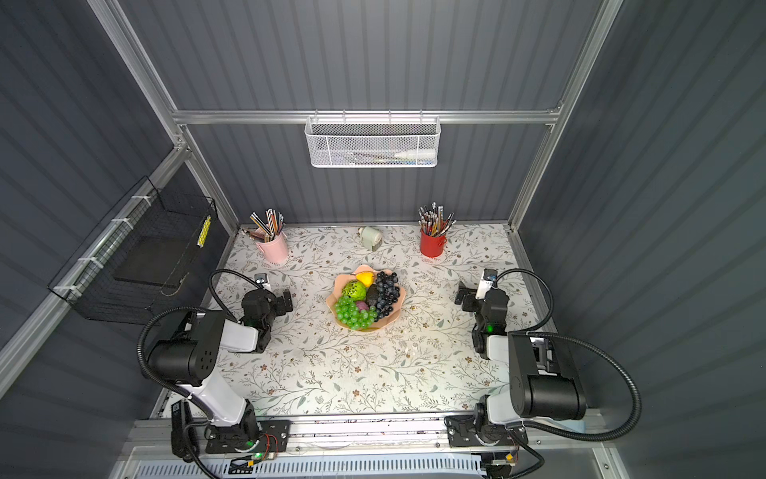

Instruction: Place and organize the fake fruits in the fruit bowl

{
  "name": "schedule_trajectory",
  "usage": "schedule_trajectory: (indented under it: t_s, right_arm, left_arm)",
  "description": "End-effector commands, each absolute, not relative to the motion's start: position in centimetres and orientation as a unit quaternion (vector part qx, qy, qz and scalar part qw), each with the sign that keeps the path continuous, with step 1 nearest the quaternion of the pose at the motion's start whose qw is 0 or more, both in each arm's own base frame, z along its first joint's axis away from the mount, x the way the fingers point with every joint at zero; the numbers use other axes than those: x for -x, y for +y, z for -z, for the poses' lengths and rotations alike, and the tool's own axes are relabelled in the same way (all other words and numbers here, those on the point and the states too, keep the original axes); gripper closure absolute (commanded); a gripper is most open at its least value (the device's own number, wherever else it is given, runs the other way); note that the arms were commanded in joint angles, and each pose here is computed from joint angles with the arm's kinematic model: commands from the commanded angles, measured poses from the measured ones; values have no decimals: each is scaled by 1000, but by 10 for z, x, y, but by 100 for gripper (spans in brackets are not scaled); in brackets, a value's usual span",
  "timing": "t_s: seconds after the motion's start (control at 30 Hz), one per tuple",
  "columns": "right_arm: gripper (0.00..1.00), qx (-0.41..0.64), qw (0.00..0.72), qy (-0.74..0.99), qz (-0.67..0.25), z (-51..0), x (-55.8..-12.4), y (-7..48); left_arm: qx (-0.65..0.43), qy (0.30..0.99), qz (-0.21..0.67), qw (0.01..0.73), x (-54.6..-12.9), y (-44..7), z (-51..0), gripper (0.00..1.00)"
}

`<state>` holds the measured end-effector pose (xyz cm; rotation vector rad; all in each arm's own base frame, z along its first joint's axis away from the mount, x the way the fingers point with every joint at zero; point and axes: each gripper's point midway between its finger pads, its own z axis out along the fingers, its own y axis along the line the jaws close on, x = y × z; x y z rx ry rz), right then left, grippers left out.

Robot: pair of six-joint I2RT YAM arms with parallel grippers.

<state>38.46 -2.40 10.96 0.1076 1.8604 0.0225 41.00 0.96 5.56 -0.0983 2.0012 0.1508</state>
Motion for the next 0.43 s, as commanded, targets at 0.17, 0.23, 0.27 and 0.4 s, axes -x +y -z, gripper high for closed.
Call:
schedule_trajectory:
  t_s: [0.17,0.23,0.27,0.4]
  right_arm:
    - [1,-38,610,791,-12,-118,-388,-22]
    - [1,-37,608,793,-15,-117,-389,-22]
    - [1,-37,607,793,-15,-117,-389,-21]
    - [1,-36,613,789,-15,-119,-386,-21]
  left_arm:
    - [37,827,-63,557,-415,10,-67,0]
    - [37,827,-64,558,-415,10,-68,0]
    - [37,827,-64,558,-415,10,-68,0]
    - [37,827,-63,558,-415,10,-68,0]
